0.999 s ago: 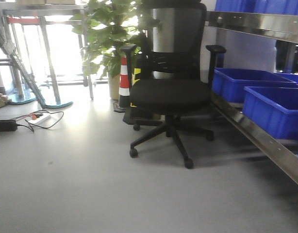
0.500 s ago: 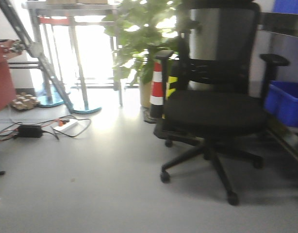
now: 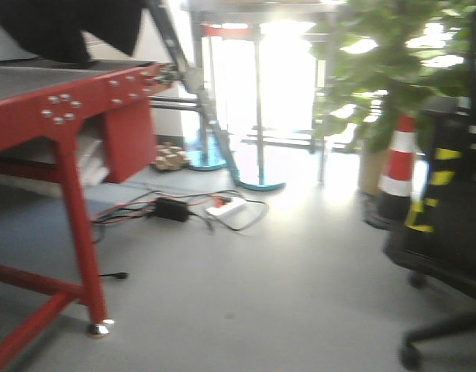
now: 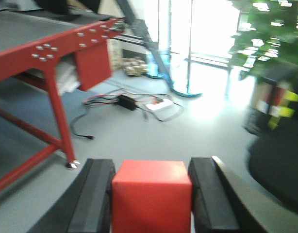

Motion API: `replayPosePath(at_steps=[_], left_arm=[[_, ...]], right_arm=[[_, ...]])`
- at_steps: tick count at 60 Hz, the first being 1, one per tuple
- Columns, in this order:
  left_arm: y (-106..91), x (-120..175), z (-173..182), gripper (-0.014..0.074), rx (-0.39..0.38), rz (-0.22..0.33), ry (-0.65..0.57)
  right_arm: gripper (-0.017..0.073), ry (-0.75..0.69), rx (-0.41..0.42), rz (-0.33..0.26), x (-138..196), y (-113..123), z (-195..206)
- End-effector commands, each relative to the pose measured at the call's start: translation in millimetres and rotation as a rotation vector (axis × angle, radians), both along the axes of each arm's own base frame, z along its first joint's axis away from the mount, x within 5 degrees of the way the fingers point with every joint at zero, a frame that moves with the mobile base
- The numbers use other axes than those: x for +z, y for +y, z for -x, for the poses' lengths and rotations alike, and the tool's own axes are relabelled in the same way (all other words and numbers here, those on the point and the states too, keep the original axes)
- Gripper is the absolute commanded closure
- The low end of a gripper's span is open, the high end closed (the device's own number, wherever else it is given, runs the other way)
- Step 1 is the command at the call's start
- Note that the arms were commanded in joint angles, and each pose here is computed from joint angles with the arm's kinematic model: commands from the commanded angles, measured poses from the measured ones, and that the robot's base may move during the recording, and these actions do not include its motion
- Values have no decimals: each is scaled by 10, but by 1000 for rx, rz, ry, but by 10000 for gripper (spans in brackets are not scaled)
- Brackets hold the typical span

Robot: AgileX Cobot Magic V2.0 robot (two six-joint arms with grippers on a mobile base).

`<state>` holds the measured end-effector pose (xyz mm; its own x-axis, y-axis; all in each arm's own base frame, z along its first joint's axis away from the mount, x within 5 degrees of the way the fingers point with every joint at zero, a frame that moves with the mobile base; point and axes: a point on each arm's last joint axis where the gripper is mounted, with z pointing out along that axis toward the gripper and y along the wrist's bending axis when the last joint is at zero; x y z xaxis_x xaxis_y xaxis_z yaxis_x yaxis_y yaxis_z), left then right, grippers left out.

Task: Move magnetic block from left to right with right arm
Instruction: 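Drive the base past the chair to the second carpeted table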

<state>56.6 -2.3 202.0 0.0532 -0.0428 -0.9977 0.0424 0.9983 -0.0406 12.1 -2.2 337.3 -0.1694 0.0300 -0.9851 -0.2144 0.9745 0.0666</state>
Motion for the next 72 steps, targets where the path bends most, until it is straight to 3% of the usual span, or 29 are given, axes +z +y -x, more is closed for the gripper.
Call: replayPosePath(at_steps=[1, 72], left_arm=[[2, 58, 16, 709, 1, 10, -94], [2, 58, 16, 710, 1, 10, -94]], right_arm=[[419, -94, 0, -8, 152, 5, -11], [419, -94, 0, -8, 152, 5, -11]])
